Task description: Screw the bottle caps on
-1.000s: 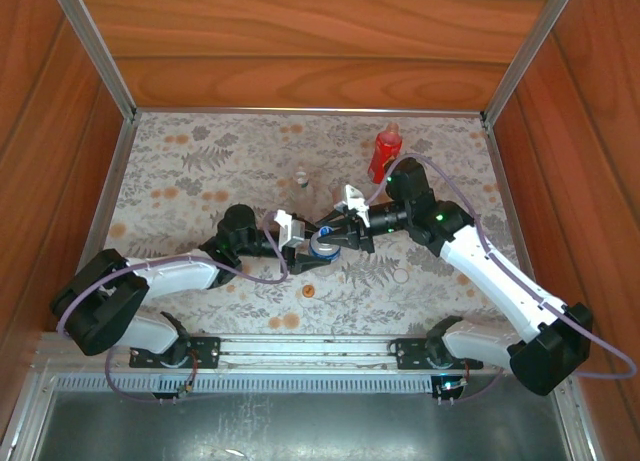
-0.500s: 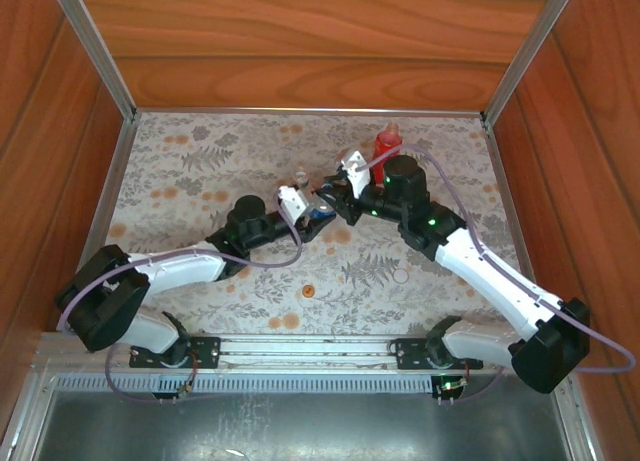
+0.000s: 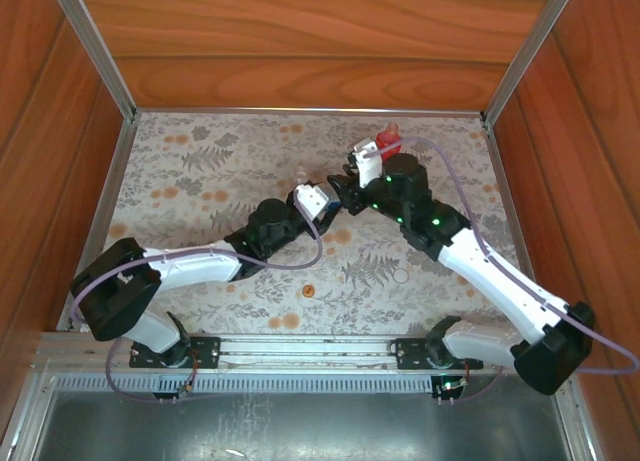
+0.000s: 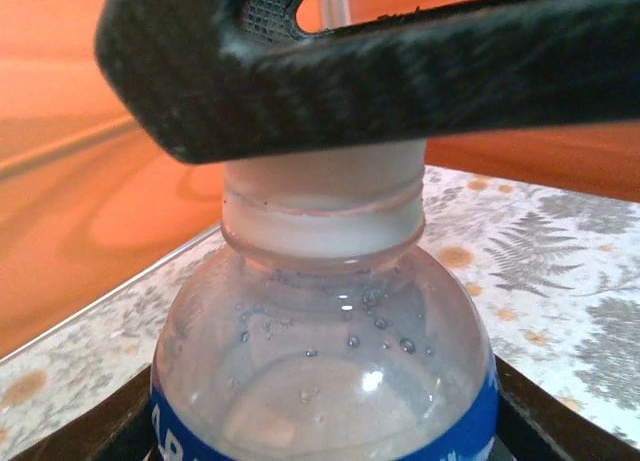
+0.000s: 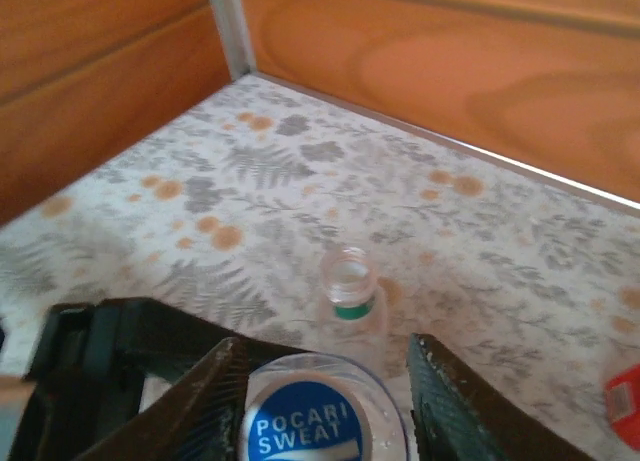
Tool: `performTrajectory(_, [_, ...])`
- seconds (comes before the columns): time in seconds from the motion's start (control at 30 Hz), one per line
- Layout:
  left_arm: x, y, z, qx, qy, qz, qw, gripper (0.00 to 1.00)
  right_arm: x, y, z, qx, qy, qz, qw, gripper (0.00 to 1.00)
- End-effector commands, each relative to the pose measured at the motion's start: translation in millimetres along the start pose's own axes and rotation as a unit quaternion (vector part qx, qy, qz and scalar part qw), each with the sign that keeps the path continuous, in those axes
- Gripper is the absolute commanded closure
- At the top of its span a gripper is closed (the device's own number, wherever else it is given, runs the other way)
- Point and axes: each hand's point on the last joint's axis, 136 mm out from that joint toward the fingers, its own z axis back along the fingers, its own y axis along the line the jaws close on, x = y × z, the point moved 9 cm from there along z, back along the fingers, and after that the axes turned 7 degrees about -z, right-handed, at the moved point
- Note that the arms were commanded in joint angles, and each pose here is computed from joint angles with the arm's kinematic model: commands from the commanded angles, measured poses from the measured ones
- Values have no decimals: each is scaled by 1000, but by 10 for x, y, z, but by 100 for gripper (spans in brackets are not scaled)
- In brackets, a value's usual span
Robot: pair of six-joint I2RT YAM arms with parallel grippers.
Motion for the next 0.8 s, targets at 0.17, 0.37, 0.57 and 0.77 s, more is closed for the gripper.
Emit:
performTrajectory(0.17, [124,-75,415,-178,-75,-6,981,48,5,196,520,203,0,92,975,49])
performTrajectory(0.37, [240,-244,573,-319,-97,6,943,47,77,356,680,305,22,114,945,48])
performTrajectory(0.57, [353,-305,595,-387,-112,26,915,47,111,481,746,408,29,111,906,48])
performTrajectory(0.77, [458,-322,616,-428,-123,37,895,47,65,504,742,440,23,125,889,48])
